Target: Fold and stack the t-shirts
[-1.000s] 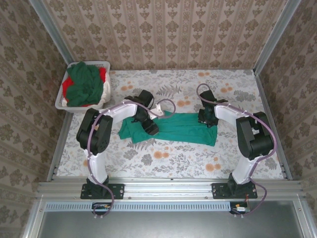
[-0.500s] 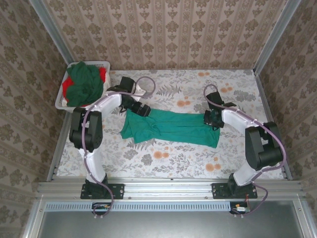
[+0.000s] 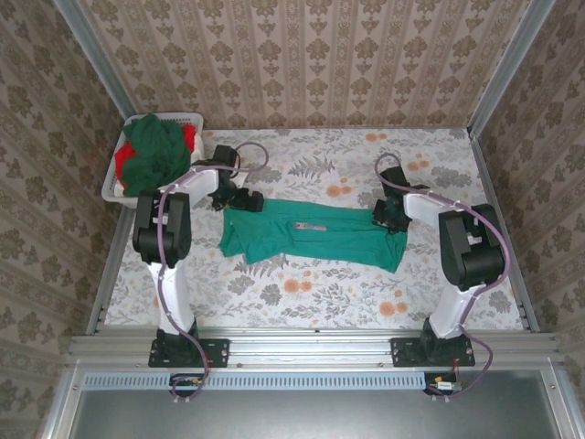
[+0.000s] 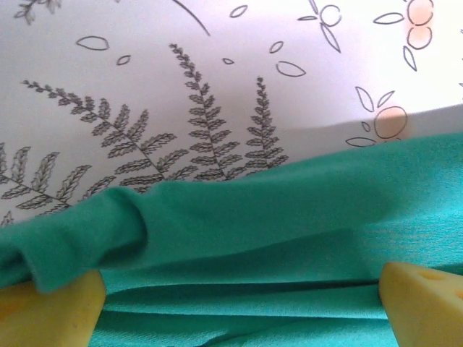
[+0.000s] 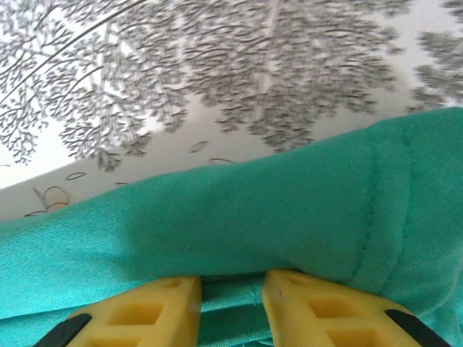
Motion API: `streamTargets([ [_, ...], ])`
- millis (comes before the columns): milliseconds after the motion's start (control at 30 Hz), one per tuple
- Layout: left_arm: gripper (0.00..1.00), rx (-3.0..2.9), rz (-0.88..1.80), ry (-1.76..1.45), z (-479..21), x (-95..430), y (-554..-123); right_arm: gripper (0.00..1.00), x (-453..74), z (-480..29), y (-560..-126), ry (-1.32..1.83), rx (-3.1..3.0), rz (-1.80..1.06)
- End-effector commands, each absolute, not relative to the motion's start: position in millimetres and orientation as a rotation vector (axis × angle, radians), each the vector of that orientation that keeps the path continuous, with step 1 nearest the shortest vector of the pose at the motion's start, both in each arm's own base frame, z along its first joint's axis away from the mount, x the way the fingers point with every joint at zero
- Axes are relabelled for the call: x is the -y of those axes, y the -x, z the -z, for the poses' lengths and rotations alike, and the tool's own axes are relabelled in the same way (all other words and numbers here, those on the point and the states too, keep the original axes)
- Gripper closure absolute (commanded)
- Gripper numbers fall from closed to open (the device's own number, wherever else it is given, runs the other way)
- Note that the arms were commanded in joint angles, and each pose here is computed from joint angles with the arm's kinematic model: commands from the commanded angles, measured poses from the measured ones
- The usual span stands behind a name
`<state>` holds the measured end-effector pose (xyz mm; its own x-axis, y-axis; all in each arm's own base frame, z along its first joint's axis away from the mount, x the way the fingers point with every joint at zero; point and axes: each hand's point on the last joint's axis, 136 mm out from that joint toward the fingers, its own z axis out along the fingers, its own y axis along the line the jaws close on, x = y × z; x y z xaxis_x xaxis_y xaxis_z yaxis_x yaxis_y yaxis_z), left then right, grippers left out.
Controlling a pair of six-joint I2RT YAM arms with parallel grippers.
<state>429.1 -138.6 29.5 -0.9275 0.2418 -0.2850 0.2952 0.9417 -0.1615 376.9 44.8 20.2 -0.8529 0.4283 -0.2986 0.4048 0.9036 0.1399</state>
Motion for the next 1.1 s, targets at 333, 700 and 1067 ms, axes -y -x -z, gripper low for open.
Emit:
streamTargets([
  [333,0.00,-2.731,0.257,-0.424,-93,156,-435,0.55,-70,-66,-350,-0.470,-2.712,-0.104],
  [700,0.00,-2.796,0.293,-0.377,-58,170,-409,0.55,-107,-29,-371,-0.281,-2.803,0.095],
  [1067,0.00,-2.834,0.607,-0.301,-7,229,-458,0.55,-131,-15,-292,-0.288,-2.883,0.002],
])
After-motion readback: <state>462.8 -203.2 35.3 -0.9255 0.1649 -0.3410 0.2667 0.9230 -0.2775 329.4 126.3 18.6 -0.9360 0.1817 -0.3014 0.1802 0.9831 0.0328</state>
